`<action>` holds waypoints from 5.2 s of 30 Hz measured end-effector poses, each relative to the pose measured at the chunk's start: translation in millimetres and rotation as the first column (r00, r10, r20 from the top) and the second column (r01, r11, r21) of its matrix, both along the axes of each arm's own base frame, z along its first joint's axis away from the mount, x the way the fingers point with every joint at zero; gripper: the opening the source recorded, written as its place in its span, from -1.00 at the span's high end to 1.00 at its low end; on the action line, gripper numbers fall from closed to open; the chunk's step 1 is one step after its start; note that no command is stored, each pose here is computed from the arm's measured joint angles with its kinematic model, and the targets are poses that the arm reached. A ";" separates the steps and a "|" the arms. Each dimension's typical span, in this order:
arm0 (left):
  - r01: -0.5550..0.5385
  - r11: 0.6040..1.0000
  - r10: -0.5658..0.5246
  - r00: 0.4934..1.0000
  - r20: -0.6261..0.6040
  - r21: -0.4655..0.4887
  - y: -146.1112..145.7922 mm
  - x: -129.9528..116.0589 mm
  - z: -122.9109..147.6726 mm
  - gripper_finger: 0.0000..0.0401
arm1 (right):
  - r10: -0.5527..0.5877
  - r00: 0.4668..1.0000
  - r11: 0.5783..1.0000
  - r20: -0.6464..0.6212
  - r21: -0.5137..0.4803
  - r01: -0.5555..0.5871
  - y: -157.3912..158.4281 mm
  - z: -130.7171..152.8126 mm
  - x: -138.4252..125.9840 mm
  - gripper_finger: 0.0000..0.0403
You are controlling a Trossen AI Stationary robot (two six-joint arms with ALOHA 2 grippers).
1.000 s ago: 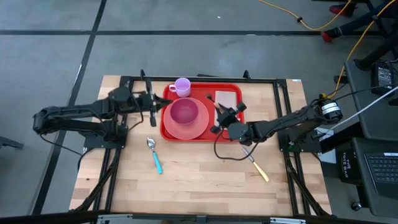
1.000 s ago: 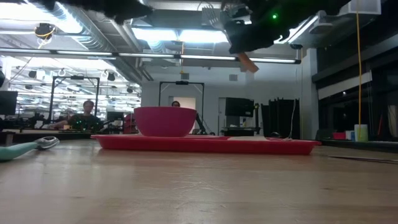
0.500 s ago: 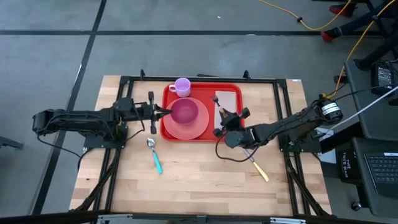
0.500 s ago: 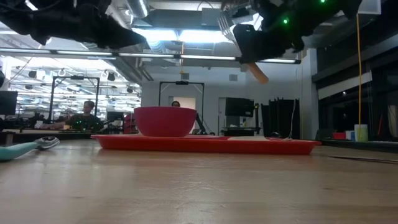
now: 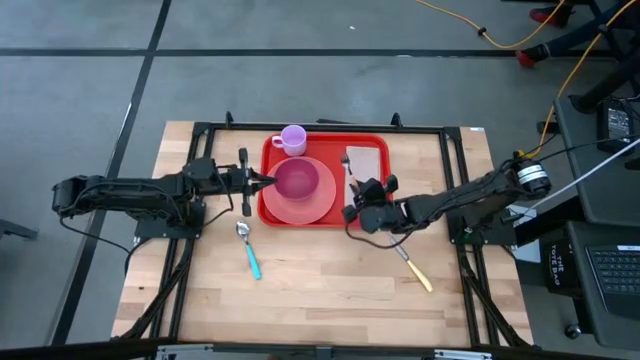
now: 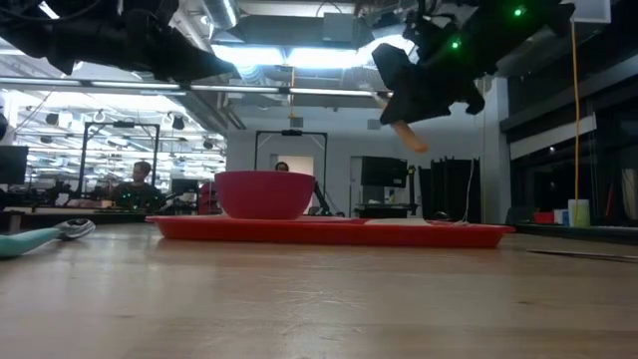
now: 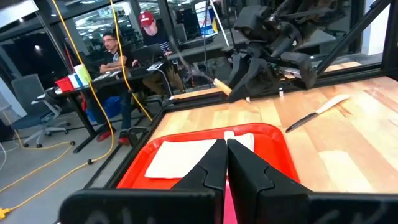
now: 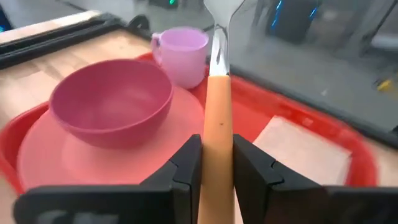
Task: Set up tray
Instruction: Put the orange fork on the brown napkin
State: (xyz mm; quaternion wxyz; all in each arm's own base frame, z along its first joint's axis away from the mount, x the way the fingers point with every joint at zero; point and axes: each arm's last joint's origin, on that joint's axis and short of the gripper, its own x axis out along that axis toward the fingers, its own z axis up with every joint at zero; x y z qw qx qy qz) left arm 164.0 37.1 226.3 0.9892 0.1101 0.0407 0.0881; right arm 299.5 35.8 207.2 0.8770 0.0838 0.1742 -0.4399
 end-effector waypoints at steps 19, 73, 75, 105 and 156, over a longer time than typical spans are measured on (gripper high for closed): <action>0.000 1.000 0.000 1.000 -0.006 -0.001 0.0 0.0 -0.6 0.98 | -0.180 0.971 0.900 -0.155 0.373 0.226 -17.6 53.9 -10.7 0.64; 0.004 0.994 -0.005 1.000 0.008 0.110 0.1 0.2 2.8 0.96 | -0.393 0.868 0.536 -0.304 0.691 0.485 -112.5 -21.0 27.1 0.64; 0.004 0.994 -0.005 1.000 0.007 0.109 0.1 0.2 2.6 0.97 | -0.377 0.871 0.531 -0.316 0.696 0.483 -115.1 -25.6 28.6 0.64; 0.004 0.994 -0.005 1.000 0.007 0.110 0.1 0.2 2.7 0.98 | -0.423 0.869 0.444 -0.256 0.778 0.445 -136.9 -67.3 14.5 0.64; 0.004 0.994 -0.005 1.000 0.007 0.109 0.1 0.2 2.6 0.97 | -0.421 0.878 0.470 -0.229 0.772 0.427 -135.0 -54.5 11.1 0.65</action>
